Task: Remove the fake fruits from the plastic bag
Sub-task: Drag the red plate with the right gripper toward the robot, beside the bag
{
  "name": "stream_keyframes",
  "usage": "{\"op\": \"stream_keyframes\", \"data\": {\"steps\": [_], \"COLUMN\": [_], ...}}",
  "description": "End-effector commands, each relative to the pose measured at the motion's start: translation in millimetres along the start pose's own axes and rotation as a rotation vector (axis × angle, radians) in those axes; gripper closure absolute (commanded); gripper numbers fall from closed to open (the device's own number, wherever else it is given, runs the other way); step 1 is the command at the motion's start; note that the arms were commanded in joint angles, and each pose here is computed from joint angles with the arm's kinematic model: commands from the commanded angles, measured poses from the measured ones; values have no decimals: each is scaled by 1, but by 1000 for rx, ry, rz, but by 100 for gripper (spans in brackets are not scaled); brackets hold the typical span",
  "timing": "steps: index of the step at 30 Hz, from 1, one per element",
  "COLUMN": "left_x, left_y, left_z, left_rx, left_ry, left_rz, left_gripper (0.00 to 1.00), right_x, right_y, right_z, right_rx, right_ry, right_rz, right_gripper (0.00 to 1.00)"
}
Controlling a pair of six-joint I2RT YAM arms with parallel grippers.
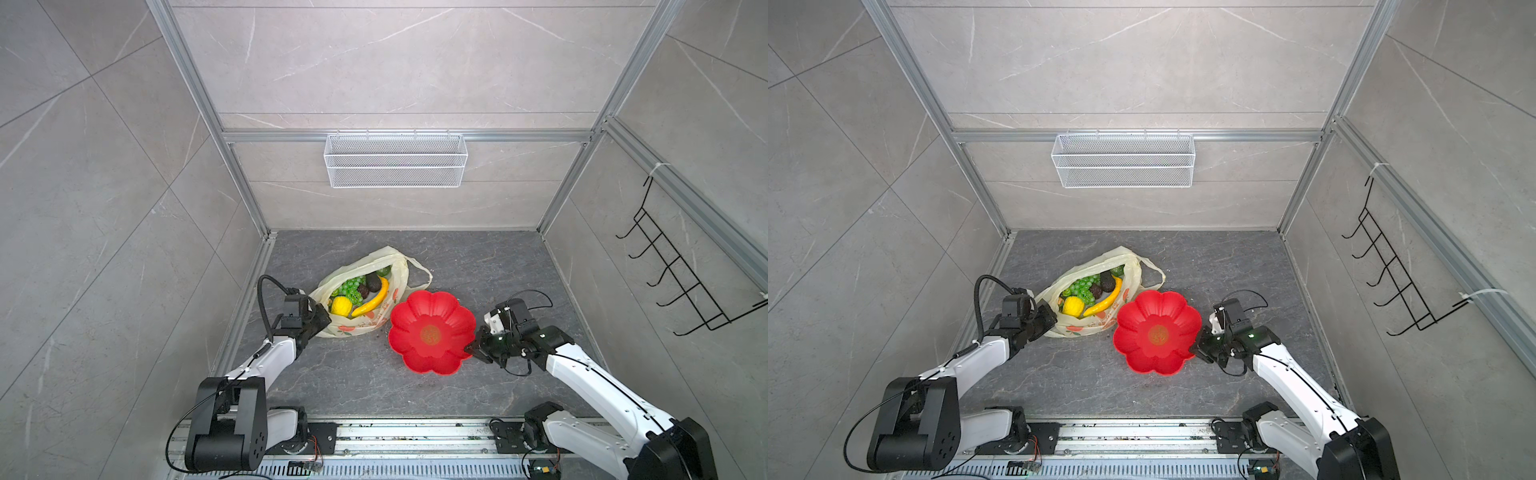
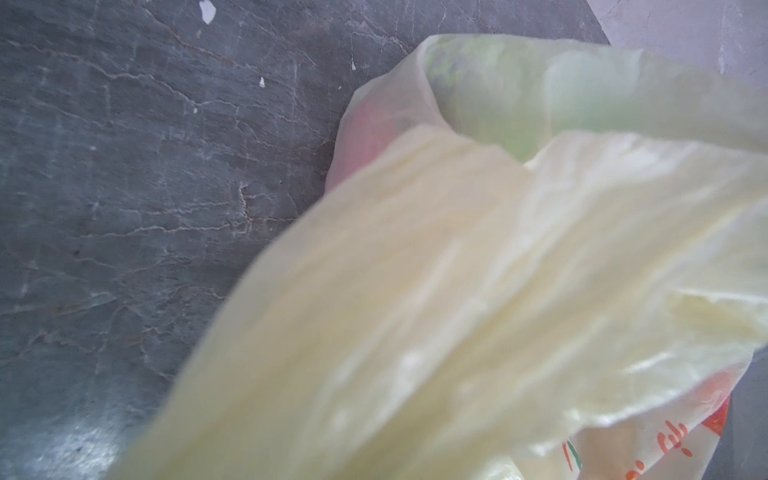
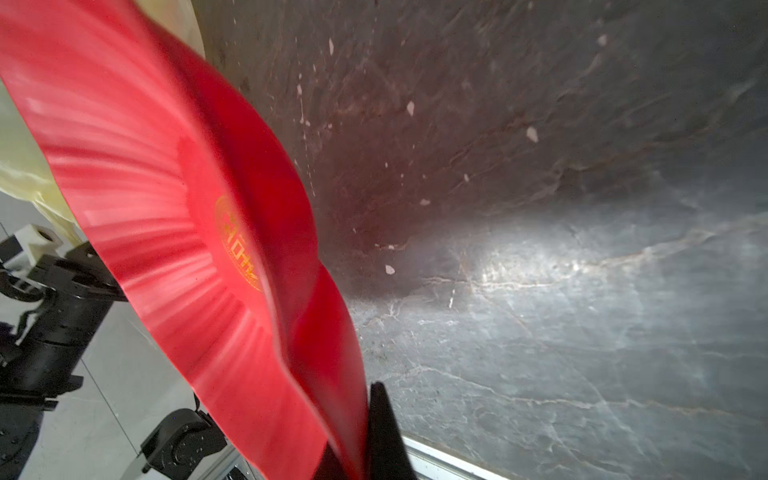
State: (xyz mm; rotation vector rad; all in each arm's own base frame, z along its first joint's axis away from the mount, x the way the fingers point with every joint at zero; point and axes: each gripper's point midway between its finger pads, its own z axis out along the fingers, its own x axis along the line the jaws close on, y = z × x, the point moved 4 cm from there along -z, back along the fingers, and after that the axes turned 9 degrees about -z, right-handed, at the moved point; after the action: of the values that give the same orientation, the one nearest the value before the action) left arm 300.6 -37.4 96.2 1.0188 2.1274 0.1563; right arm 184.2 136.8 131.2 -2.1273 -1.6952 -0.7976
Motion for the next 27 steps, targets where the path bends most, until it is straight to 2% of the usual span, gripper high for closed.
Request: {"op": "stream_keyframes", "data": {"steps": [1,13,21,27], "left_x": [-10,-9,-9,-9], "left_y": [10,8,8,8], "left_z": [-1,1,1,1], "left_rx": [-34,-28,-28,-30], "left_ry": [-33,-31,-32,-31], "left_rz": [20,20,21,19], "left_gripper": [100,100,100,100], "right_x": [-6,-7,-13,-13], "right_y": [-18,-33,-35,-32], "right_z": [6,41,51,44], "right_rx": [36,85,100,78], "right_ry": [-11,-31,-79,-107], "right_rz": [-22,-56,-61,-75], "right_gripper": [100,100,100,68]}}
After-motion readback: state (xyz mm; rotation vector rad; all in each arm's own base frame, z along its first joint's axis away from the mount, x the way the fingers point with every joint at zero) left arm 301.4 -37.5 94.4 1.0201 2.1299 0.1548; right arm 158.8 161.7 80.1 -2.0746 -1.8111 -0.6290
